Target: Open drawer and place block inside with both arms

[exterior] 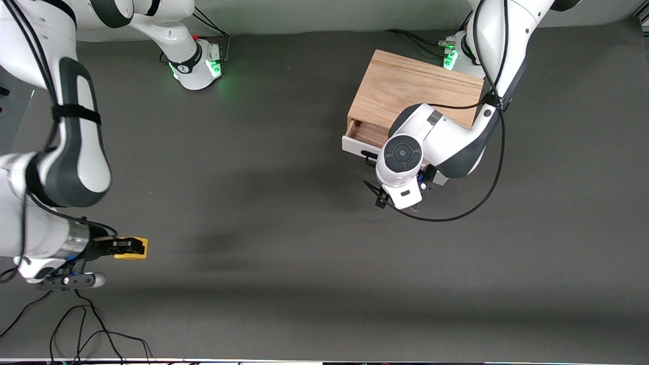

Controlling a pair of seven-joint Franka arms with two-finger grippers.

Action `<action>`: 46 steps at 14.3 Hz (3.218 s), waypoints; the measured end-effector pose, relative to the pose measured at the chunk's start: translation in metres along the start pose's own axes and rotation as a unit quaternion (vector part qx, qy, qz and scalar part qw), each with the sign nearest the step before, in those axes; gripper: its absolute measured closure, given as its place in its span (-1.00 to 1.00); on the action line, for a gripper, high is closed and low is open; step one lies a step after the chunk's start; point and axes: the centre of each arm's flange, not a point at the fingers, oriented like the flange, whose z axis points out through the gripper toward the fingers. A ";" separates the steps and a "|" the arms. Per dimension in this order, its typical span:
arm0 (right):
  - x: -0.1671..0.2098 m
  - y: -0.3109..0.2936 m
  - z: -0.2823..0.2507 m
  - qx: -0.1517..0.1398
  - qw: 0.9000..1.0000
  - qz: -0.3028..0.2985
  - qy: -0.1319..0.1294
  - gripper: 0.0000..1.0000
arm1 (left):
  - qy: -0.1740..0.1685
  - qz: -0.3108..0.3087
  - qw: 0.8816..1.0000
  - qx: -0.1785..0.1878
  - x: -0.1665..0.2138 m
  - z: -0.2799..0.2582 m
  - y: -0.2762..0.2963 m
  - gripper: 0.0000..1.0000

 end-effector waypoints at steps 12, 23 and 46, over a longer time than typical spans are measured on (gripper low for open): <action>-0.067 -0.110 -0.128 0.039 0.997 0.059 -0.009 -0.10 | 0.002 -0.001 0.999 -0.044 -0.002 -0.006 0.017 -1.00; -0.112 -0.288 -0.108 0.035 0.988 0.146 -0.021 -0.10 | -0.018 -0.015 0.994 -0.107 0.008 -0.023 0.048 -1.00; -0.258 -0.608 0.106 0.053 0.980 0.186 0.034 -0.10 | -0.038 0.416 0.908 -0.023 0.391 -0.200 -0.136 -1.00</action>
